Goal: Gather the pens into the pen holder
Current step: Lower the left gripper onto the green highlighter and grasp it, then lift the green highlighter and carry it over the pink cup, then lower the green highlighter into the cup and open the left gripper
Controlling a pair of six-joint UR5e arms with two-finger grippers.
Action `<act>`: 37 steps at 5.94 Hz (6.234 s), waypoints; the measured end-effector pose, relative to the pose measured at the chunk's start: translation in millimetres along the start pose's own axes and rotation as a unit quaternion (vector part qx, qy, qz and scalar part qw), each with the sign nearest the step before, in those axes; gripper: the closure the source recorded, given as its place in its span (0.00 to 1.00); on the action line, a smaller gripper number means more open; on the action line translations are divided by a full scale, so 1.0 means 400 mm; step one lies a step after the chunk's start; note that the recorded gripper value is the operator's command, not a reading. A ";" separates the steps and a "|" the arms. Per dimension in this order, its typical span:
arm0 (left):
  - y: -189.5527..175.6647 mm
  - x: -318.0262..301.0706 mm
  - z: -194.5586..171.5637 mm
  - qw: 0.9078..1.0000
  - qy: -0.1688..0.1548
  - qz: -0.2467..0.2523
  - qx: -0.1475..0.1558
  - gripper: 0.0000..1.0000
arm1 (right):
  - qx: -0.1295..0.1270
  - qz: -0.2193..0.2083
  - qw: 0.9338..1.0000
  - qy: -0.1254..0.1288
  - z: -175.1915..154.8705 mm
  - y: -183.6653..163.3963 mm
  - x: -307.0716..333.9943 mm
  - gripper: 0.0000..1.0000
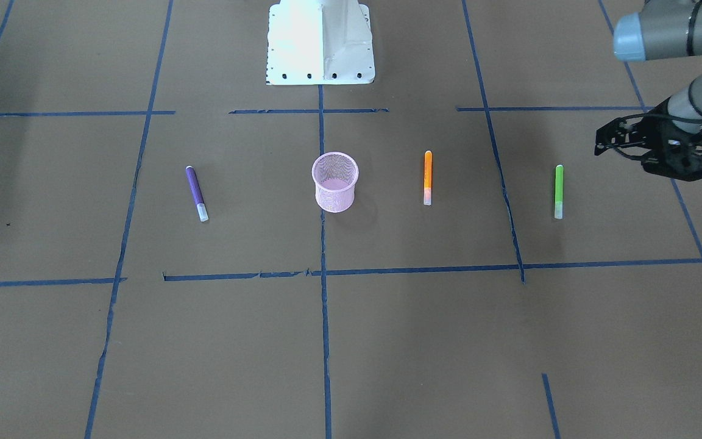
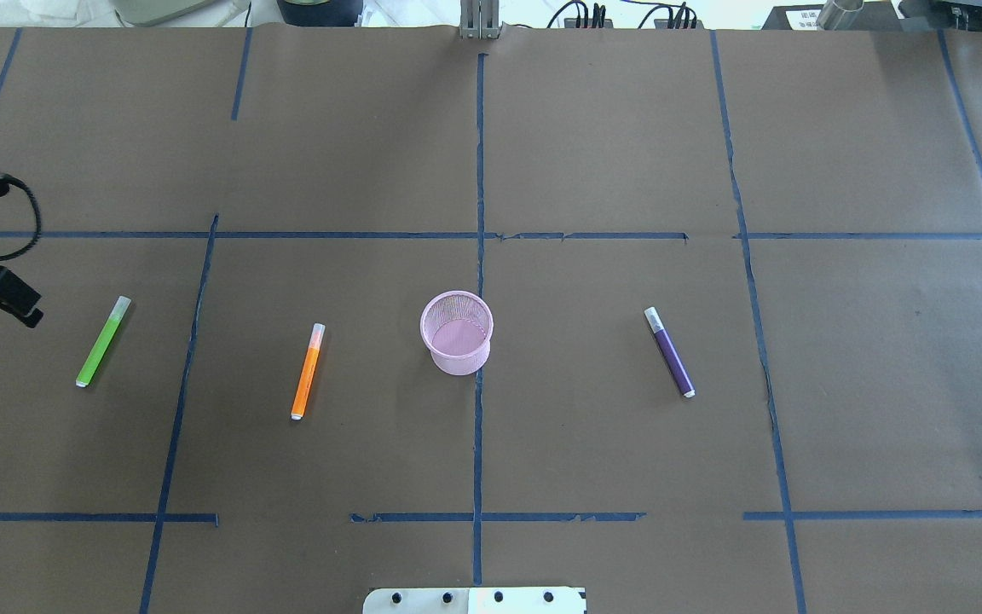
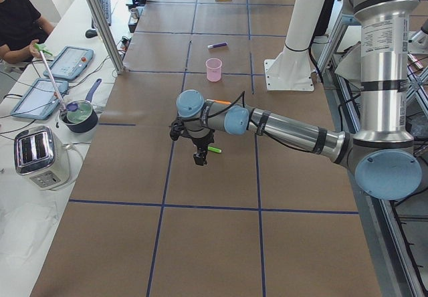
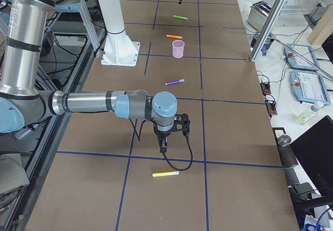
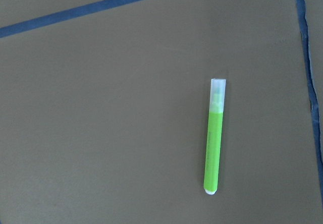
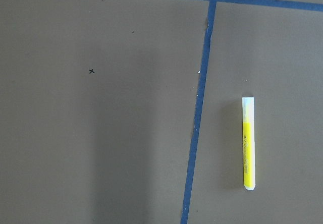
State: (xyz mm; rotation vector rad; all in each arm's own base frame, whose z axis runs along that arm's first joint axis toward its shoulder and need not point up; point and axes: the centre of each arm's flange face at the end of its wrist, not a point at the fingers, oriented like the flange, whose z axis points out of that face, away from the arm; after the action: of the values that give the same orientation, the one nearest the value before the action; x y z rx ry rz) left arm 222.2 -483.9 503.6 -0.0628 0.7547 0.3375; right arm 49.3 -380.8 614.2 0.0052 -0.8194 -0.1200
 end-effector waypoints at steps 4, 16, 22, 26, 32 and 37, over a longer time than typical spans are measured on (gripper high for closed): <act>-0.126 0.082 0.196 0.999 -0.008 0.030 -0.031 0.35 | 0.001 -0.003 1.000 -0.002 -0.003 -0.001 -0.004 0.00; -0.161 0.426 -0.116 0.988 0.018 0.112 0.106 0.99 | 0.002 -0.006 1.000 -0.001 -0.006 -0.004 -0.012 0.00; -0.003 1.103 -0.256 0.897 0.057 0.075 0.432 0.97 | -0.003 -0.010 1.000 -0.002 0.005 -0.009 -0.020 0.00; -0.007 1.178 -0.066 0.877 0.070 0.079 0.469 0.00 | -0.004 -0.008 1.000 -0.002 0.008 -0.008 -0.018 0.00; -0.051 1.090 -0.062 0.909 0.067 0.088 0.401 0.00 | -0.032 0.007 0.999 0.016 0.086 -0.058 0.062 0.01; -0.063 0.905 -0.086 0.952 0.081 0.072 0.285 0.00 | -0.071 0.013 0.997 0.021 0.389 -0.163 0.211 0.08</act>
State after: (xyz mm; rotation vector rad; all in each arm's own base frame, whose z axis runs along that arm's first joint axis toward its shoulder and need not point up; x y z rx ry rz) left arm 453.0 -413.0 230.4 0.5175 0.9984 0.2428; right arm -14.1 -448.2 778.6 -0.1363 -0.7680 -0.1524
